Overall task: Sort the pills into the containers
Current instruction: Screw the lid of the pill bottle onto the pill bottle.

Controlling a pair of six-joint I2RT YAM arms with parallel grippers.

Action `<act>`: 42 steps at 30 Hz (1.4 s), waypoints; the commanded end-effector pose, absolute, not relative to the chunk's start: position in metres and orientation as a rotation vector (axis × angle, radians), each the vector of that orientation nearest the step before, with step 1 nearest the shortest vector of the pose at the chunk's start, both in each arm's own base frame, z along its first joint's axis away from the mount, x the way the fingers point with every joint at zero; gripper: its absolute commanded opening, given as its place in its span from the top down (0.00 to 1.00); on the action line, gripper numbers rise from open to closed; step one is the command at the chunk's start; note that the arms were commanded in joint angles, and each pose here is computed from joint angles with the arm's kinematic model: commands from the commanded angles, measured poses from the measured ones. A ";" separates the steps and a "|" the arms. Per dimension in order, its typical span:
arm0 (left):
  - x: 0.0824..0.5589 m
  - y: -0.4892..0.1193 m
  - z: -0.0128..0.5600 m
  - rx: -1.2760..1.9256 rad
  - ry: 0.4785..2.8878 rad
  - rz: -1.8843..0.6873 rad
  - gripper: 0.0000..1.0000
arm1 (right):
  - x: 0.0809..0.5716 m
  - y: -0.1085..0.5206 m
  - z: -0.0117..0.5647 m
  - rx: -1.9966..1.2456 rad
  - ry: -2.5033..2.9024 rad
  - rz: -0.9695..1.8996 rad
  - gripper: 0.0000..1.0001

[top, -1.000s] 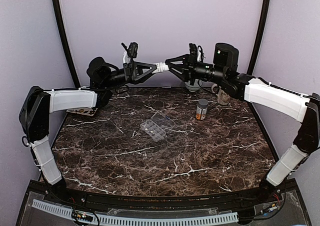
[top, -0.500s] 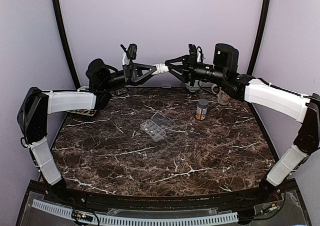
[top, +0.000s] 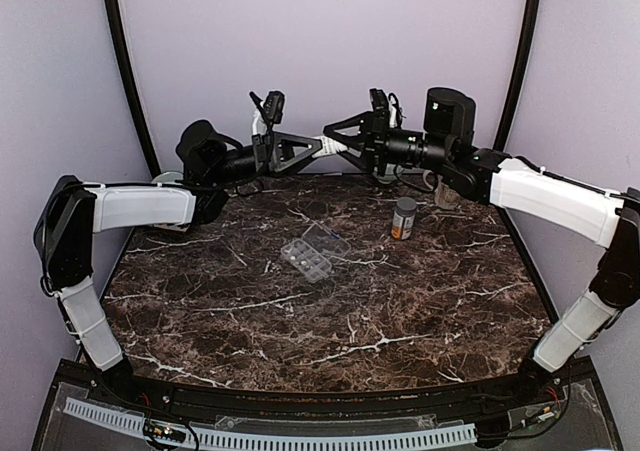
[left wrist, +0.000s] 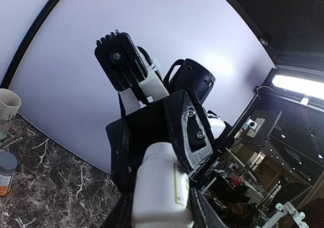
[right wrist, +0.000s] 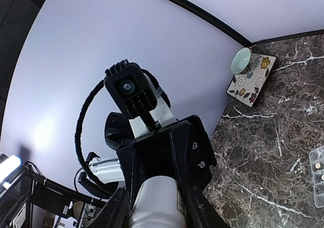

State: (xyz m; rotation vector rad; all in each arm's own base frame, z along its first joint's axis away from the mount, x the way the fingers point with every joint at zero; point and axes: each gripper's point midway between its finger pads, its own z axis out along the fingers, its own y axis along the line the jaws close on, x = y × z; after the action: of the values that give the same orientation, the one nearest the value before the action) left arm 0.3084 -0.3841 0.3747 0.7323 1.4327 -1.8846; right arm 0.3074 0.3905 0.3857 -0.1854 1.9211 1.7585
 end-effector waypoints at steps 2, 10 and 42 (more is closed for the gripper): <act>0.270 -0.384 0.404 0.867 1.311 -1.895 1.00 | 0.297 0.396 0.377 -0.241 1.952 1.703 0.62; 0.277 -0.377 0.399 0.826 1.334 -1.873 1.00 | 0.300 0.385 0.380 -0.250 1.944 1.590 0.59; 0.291 -0.365 0.376 0.788 1.449 -1.861 1.00 | 0.300 0.353 0.395 -0.417 1.861 1.314 0.53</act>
State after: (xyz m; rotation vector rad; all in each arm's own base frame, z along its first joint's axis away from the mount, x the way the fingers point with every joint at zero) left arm 0.3052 -0.3745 0.3560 0.7380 1.5084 -1.8814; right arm 0.3020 0.3608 0.3716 -0.3685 1.9357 1.3574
